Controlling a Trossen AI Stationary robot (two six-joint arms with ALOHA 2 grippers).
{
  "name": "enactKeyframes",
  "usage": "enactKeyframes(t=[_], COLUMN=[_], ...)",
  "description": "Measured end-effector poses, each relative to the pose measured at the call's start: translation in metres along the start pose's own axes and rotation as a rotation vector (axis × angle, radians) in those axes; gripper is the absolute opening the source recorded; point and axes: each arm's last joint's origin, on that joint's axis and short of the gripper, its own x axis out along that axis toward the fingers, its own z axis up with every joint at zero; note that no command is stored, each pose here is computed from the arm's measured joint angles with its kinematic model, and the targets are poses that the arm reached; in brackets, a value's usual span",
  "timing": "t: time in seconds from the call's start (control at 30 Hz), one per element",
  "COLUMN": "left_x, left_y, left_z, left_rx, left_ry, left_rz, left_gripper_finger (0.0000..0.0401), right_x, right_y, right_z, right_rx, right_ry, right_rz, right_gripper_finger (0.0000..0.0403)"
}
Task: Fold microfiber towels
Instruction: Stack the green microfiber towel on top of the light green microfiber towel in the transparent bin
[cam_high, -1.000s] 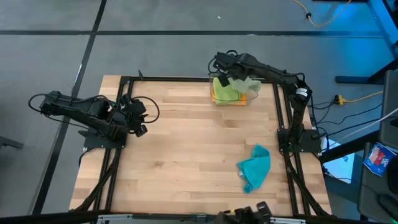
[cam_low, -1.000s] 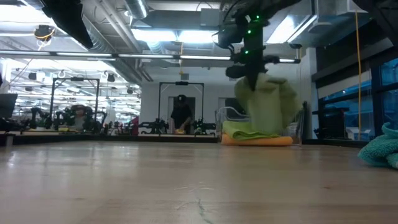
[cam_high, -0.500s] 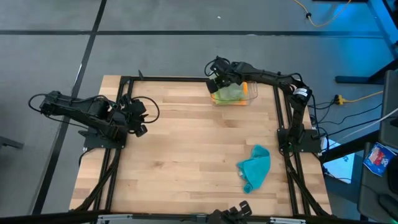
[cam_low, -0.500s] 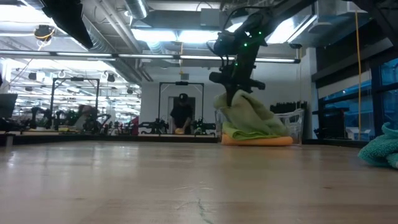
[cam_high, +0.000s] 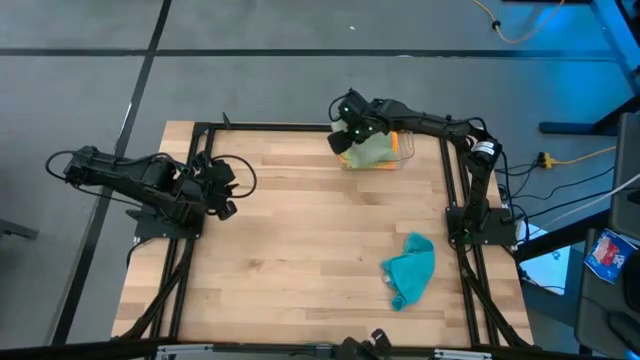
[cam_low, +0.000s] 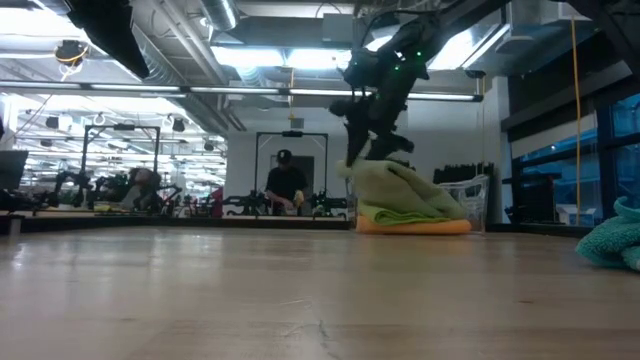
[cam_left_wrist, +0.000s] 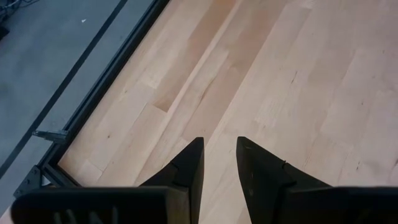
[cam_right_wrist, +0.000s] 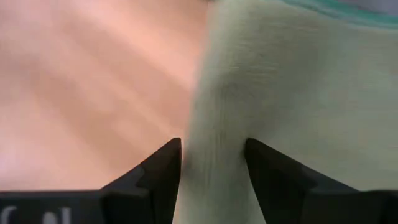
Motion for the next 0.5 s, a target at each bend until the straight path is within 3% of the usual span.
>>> enactKeyframes(t=[0.1, 0.17, 0.5], left_x=[0.000, 0.000, 0.000], left_y=[0.000, 0.000, 0.000], left_z=[0.000, 0.000, 0.000], left_rx=[0.000, 0.000, 0.000], left_ry=[0.000, 0.000, 0.000], left_rz=[0.000, 0.000, 0.001], left_gripper_finger=[0.0087, 0.0087, 0.0087], right_x=[-0.006, -0.013, -0.051], right_y=[0.006, 0.008, 0.015], right_z=[0.003, 0.004, -0.002], right_rx=[-0.045, -0.067, -0.111], right_ry=[-0.002, -0.023, -0.111], right_rz=[0.136, 0.163, 0.038], right_gripper_finger=[0.0183, 0.0183, 0.0184])
